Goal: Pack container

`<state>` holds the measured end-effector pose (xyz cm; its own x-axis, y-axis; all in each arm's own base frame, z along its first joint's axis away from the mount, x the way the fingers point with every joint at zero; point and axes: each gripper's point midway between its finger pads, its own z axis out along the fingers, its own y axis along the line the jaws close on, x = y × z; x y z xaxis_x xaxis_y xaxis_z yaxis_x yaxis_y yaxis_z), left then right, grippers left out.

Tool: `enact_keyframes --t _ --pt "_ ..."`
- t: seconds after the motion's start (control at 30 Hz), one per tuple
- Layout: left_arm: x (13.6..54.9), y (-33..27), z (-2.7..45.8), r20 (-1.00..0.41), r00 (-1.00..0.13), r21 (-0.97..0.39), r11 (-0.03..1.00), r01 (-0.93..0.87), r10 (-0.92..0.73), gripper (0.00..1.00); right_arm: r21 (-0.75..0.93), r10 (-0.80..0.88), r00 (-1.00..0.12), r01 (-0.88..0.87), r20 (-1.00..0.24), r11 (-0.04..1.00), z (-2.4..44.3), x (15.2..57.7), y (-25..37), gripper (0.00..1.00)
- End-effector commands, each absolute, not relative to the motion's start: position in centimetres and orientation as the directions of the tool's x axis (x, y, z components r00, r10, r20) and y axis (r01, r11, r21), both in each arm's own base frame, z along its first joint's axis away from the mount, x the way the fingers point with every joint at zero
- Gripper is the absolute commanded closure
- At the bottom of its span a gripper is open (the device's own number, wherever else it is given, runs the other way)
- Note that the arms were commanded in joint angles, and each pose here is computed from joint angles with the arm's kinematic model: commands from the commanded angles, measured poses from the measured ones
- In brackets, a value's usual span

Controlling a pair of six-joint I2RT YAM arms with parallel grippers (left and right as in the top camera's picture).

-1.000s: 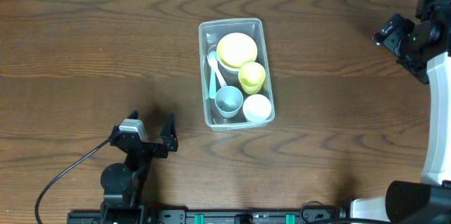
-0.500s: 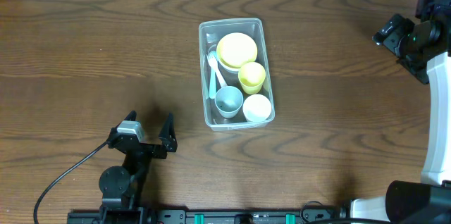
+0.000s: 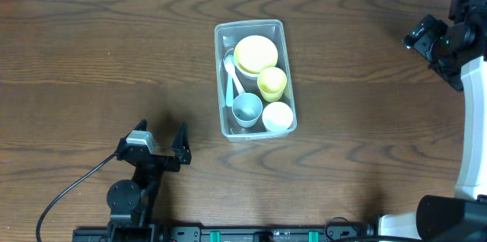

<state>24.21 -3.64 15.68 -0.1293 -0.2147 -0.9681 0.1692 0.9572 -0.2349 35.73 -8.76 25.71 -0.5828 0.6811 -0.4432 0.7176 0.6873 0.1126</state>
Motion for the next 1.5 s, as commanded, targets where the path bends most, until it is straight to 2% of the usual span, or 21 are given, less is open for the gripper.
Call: enact_keyframes --t 0.0,0.77,0.93,1.1,1.27,1.37,1.47 --pt "24.1 -3.8 14.1 -0.963 -0.176 -0.233 0.957 0.17 -0.203 0.02 0.11 0.69 -0.575 0.728 -0.44 0.677 25.5 35.7 -9.0 0.01" --pt "24.1 -3.8 14.1 -0.963 -0.176 -0.233 0.957 0.17 -0.203 0.02 0.111 0.689 -0.576 0.727 -0.441 0.678 25.6 35.7 -8.9 0.01" --pt "24.1 -3.8 14.1 -0.963 -0.176 -0.233 0.957 0.17 -0.203 0.02 0.158 0.661 -0.568 0.688 -0.491 0.708 28.2 34.9 -7.3 0.01" --pt "24.1 -3.8 14.1 -0.963 -0.176 -0.233 0.957 0.17 -0.203 0.02 0.249 0.597 -0.55 0.578 -0.585 0.777 33.2 32.4 -3.6 0.01" --pt "24.1 -3.8 14.1 -0.963 -0.176 -0.233 0.957 0.17 -0.203 0.02 0.285 0.51 -0.544 0.446 -0.667 0.849 36.8 27.3 -1.2 0.01" --pt "24.1 -3.8 14.1 -0.963 -0.176 -0.233 0.957 0.17 -0.203 0.02 0.291 0.495 -0.511 0.428 -0.702 0.855 36.7 24.1 -1.4 0.01" --pt "24.1 -3.8 14.1 -0.963 -0.176 -0.233 0.957 0.17 -0.203 0.02 0.291 0.496 -0.479 0.44 -0.724 0.85 34.7 21.4 -2.2 0.01"
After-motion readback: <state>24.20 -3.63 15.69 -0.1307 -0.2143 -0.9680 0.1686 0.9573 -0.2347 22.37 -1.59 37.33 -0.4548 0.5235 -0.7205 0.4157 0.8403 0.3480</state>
